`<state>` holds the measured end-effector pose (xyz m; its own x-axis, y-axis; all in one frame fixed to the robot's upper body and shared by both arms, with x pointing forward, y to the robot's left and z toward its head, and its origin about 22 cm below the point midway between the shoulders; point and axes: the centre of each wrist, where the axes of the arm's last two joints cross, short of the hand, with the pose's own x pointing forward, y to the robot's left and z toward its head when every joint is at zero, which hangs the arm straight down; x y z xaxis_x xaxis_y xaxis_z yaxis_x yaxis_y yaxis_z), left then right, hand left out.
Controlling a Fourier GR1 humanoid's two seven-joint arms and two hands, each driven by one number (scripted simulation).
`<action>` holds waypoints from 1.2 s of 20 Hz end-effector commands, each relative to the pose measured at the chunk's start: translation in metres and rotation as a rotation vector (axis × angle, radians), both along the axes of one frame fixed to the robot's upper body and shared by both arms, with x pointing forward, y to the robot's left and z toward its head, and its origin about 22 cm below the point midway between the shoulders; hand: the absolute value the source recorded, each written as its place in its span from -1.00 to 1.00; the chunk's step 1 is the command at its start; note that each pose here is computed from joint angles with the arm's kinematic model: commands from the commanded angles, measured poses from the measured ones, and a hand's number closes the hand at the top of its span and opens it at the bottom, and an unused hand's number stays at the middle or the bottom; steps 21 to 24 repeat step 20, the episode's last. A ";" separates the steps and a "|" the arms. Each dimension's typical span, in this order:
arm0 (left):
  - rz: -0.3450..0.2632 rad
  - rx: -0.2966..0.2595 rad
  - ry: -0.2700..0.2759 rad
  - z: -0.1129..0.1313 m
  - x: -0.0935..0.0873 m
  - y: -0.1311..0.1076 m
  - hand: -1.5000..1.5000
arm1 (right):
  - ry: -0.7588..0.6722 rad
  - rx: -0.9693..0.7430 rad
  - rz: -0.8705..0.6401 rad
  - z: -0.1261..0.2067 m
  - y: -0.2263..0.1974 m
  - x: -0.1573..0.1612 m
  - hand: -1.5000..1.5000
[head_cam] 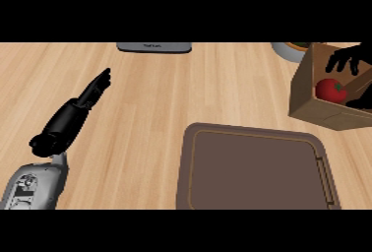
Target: Pick the tomato from the tray and place it in the cardboard box
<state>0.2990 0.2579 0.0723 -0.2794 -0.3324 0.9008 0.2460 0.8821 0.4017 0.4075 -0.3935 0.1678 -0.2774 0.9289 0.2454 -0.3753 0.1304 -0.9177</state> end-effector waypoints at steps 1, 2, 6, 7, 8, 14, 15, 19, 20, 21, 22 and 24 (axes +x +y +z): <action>0.000 -0.002 0.005 -0.004 0.003 -0.003 0.00 | 0.037 0.080 0.103 -0.017 -0.013 0.001 -1.00; -0.001 -0.001 0.010 -0.001 -0.003 0.001 0.00 | 0.032 0.110 0.126 0.006 -0.014 0.007 -1.00; 0.015 0.005 0.001 -0.003 0.000 0.004 0.00 | -0.104 0.452 0.161 0.000 -0.018 0.006 -1.00; 0.005 -0.004 0.012 -0.007 -0.002 0.004 0.00 | -0.116 0.587 0.172 -0.006 -0.004 0.013 -1.00; 0.034 -0.011 0.004 -0.010 -0.004 0.010 0.00 | -0.121 0.748 0.128 -0.019 -0.007 0.012 -1.00; 0.026 0.003 0.006 -0.014 -0.004 0.009 0.00 | -0.032 1.157 -0.102 -0.018 -0.024 0.012 -1.00; -0.003 -0.001 0.002 -0.009 -0.006 0.001 0.00 | -0.031 1.175 -0.150 -0.016 -0.030 0.010 -1.00; -0.006 -0.008 -0.006 0.001 -0.003 -0.001 0.00 | -0.085 1.246 -0.246 -0.007 -0.052 0.000 -1.00; -0.022 0.005 -0.024 -0.003 0.000 -0.005 0.00 | -0.095 1.235 -0.246 -0.003 -0.068 -0.009 -1.00; -0.022 0.005 -0.024 -0.003 0.000 -0.005 0.00 | -0.095 1.235 -0.246 -0.003 -0.068 -0.009 -1.00; -0.022 0.005 -0.024 -0.003 0.000 -0.005 0.00 | -0.095 1.235 -0.246 -0.003 -0.068 -0.009 -1.00; -0.022 0.005 -0.024 -0.003 0.000 -0.005 0.00 | -0.095 1.235 -0.246 -0.003 -0.068 -0.009 -1.00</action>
